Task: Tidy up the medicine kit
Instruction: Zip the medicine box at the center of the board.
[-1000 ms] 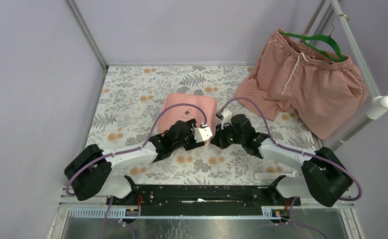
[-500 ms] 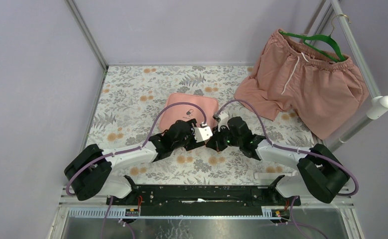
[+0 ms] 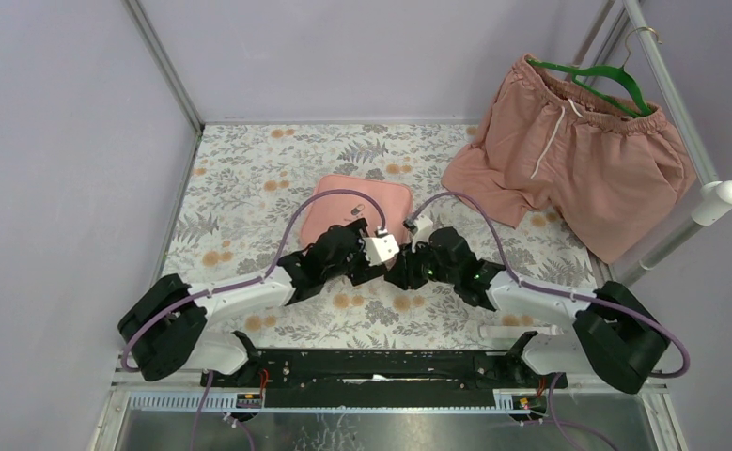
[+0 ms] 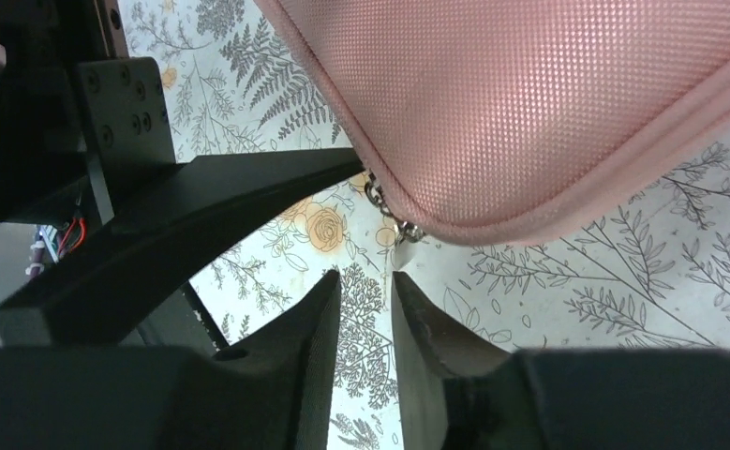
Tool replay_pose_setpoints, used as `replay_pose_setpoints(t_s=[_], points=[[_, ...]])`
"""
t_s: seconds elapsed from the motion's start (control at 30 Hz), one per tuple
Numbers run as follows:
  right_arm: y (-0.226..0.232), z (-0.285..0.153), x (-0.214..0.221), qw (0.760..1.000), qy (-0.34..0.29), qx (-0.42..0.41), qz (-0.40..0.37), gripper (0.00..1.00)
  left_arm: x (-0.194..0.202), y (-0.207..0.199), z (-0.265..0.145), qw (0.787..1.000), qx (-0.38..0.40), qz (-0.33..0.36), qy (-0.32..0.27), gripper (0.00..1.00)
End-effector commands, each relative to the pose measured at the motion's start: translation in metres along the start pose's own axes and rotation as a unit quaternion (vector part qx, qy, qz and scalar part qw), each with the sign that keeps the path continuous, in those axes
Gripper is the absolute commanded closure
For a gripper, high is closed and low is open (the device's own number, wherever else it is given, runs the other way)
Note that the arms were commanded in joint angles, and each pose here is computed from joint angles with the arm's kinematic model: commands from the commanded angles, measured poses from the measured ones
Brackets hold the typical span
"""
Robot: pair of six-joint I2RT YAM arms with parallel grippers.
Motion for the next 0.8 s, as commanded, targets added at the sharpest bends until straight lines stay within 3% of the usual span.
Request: replay_pose_setpoints(t_s=[0.0,0.1,0.23,0.37,0.47,0.63,0.7,0.77], points=[[0.001,-0.016,-0.008,0.999,-0.036,0.025,0.002,0.62,-0.021,0.020,-0.012,0.999,-0.031,-0.028,-0.034,0.08],[-0.005,-0.025,-0.005,0.998,-0.031,0.051,0.001,0.59,-0.032,0.022,-0.027,0.998,-0.023,-0.038,-0.050,0.02],[-0.020,-0.043,-0.003,0.994,-0.041,0.106,0.004,0.58,-0.046,0.027,-0.057,0.994,-0.028,-0.072,-0.076,0.02],[-0.026,-0.063,-0.015,0.986,-0.077,0.149,0.011,0.52,-0.046,0.033,-0.084,0.980,-0.061,-0.178,-0.066,0.02],[-0.026,-0.075,-0.021,0.983,-0.082,0.165,-0.011,0.37,-0.033,0.039,-0.101,0.955,-0.110,-0.276,-0.018,0.02],[-0.034,-0.091,-0.025,0.973,-0.062,0.222,-0.023,0.28,-0.022,0.037,-0.127,0.893,-0.152,-0.423,0.014,0.01],[-0.033,-0.093,-0.024,0.973,-0.058,0.223,-0.014,0.25,-0.018,0.037,-0.134,0.877,-0.164,-0.451,0.017,0.01],[-0.025,-0.091,-0.021,0.979,-0.040,0.201,-0.005,0.05,-0.013,0.040,-0.144,0.858,-0.187,-0.478,0.006,0.01]])
Point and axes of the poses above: each gripper's point midway between its finger pads, its own z axis out along the fingers, its own y axis along the line the jaws close on, x = y × z, the point moved 3 cm from there along -z, back along the fingers, and after that the axes turned 6 degrees about z, right-handed, at the moved point
